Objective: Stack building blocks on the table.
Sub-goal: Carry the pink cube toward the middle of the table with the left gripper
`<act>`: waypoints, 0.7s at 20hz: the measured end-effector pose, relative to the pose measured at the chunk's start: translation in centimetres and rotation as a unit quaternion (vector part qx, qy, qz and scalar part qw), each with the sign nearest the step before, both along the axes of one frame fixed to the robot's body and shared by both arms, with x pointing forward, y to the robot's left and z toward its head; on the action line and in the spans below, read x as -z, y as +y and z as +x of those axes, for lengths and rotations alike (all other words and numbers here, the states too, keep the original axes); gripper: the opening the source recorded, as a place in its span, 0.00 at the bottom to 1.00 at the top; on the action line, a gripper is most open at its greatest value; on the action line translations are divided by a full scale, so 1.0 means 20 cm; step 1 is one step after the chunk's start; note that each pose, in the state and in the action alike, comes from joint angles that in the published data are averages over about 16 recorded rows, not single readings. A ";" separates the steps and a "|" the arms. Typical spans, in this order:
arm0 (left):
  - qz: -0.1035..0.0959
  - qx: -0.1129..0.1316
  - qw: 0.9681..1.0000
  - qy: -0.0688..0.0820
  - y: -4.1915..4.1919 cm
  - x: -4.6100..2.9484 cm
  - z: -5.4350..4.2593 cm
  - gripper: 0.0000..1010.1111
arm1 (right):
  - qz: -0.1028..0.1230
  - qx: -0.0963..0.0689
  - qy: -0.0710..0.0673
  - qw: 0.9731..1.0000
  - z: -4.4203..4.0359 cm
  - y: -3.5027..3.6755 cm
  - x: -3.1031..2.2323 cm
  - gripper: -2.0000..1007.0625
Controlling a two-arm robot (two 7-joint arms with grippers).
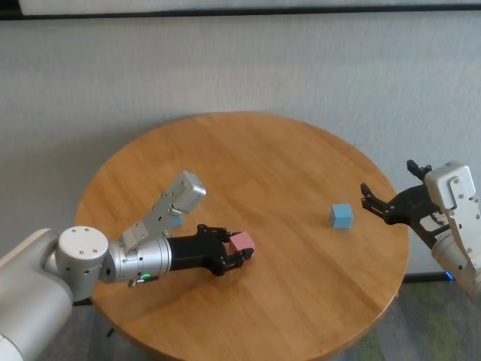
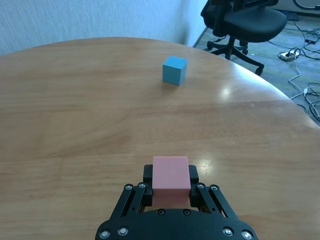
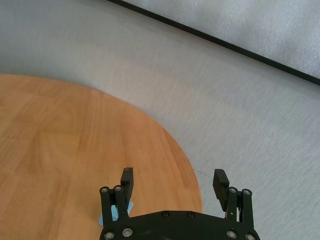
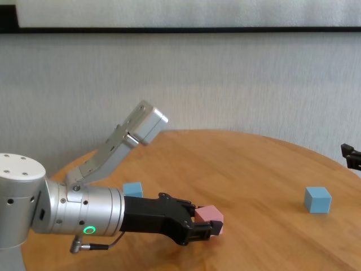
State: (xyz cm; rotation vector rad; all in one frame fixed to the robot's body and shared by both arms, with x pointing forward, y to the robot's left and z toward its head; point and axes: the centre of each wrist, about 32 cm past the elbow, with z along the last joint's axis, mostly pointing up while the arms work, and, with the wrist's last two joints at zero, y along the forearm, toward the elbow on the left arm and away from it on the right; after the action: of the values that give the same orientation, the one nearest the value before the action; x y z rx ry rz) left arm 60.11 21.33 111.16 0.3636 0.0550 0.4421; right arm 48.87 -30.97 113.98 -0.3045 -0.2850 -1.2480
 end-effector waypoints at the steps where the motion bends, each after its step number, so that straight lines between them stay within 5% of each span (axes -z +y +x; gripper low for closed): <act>1: 0.000 0.001 1.000 -0.001 -0.003 0.002 -0.001 0.40 | 0.000 0.000 0.000 1.000 0.000 0.000 0.000 1.00; 14: 0.004 0.003 1.000 -0.004 -0.004 0.006 -0.004 0.55 | 0.000 0.000 0.000 1.000 0.000 0.000 0.000 1.00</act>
State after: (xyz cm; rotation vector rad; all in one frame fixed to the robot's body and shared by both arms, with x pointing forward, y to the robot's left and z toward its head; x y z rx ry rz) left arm 60.03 21.24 111.04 0.3696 0.0437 0.4378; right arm 48.87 -30.97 113.98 -0.3045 -0.2850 -1.2480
